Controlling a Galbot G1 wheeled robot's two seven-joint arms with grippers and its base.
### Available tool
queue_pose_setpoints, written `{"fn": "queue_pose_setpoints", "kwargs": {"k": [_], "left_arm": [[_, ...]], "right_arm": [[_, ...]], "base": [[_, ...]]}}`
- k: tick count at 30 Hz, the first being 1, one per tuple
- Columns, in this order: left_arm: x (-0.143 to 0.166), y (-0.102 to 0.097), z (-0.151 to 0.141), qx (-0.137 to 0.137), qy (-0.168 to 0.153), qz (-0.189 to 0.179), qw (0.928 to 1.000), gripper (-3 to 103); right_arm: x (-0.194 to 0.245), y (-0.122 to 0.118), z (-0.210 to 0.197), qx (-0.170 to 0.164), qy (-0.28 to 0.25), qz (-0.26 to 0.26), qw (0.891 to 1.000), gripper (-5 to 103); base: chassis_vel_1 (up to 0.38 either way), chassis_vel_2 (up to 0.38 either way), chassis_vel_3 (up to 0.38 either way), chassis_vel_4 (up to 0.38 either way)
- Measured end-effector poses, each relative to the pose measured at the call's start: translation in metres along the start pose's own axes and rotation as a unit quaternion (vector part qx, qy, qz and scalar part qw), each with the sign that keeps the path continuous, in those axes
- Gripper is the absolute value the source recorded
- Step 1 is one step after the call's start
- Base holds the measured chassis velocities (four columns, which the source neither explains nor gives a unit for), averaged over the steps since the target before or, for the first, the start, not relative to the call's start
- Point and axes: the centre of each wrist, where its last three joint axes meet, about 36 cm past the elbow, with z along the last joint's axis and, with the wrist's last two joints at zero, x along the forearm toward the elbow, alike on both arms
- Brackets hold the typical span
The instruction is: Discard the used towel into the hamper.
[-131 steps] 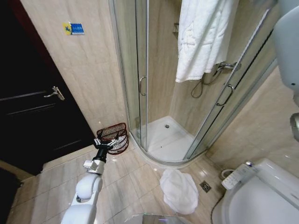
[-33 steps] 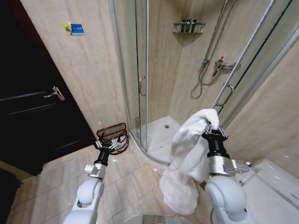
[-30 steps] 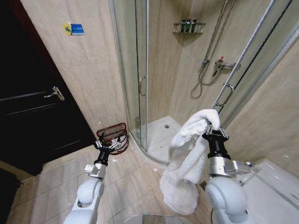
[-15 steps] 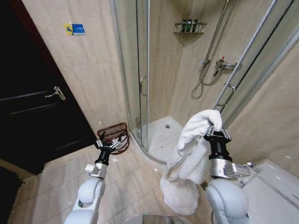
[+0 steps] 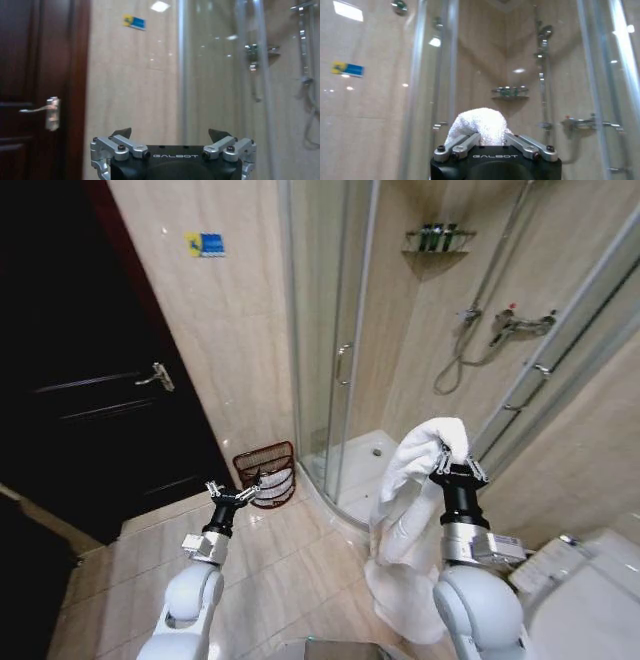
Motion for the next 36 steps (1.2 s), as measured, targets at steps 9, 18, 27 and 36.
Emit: {"fn": "queue_pose_setpoints", "kwargs": {"k": [9, 18, 27, 36], "left_arm": [[-0.001, -0.004, 0.004, -0.006, -0.013, -0.003, 0.9999, 100], [-0.002, -0.014, 0.006, 0.001, -0.012, 0.007, 0.9999, 100], [-0.002, -0.011, 0.004, 0.0, 0.004, 0.007, 1.0, 100], [-0.001, -0.006, 0.005, -0.006, 0.01, 0.004, 0.9999, 100]], "right_arm": [[-0.002, -0.003, 0.001, -0.008, 0.001, 0.002, 1.0, 6], [-0.001, -0.01, 0.002, -0.003, 0.001, 0.012, 1.0, 6], [-0.002, -0.006, 0.003, -0.007, 0.001, 0.004, 1.0, 6], [-0.002, 0.001, 0.008, -0.014, 0.008, 0.003, 1.0, 6]], "base": [[0.361, 0.375, -0.261, -0.262], [0.101, 0.045, -0.059, -0.085], [-0.061, -0.059, 0.028, 0.049], [0.044, 0.048, -0.009, 0.003]]}}
